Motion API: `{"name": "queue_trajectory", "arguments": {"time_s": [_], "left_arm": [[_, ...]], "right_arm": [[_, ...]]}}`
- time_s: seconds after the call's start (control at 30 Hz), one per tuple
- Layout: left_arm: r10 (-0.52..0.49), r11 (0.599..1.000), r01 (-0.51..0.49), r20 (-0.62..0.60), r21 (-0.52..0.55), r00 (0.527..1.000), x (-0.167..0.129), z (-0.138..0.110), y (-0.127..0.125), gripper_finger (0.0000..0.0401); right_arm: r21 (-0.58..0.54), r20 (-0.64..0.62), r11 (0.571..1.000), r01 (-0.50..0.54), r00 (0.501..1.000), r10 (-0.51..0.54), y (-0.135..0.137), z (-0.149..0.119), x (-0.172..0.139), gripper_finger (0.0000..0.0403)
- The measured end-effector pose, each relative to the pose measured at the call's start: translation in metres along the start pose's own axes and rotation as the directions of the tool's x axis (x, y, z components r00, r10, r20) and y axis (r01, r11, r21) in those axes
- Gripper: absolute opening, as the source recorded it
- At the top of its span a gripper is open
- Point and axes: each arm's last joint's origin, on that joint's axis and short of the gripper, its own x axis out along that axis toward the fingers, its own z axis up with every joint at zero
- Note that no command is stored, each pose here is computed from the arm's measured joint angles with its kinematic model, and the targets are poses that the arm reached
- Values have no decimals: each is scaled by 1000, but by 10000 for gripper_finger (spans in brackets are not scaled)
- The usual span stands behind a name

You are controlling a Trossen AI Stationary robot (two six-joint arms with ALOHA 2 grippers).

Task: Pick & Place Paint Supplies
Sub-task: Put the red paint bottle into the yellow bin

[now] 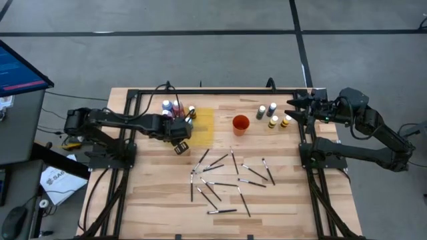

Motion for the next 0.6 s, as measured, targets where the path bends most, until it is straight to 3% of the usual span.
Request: {"name": "queue_trajectory", "arguments": {"time_s": [0.33, 0.6], "left_arm": [[2, 1000, -2, 3, 3, 1000, 2, -1, 0, 96], [-3, 1000, 3, 14, -1, 1000, 2, 0, -1, 139]], "right_arm": [[-10, 1, 1000, 0, 1000, 0, 0, 0, 0, 248], [-11, 1, 1000, 0, 1000, 0, 0, 0, 0, 248]]}}
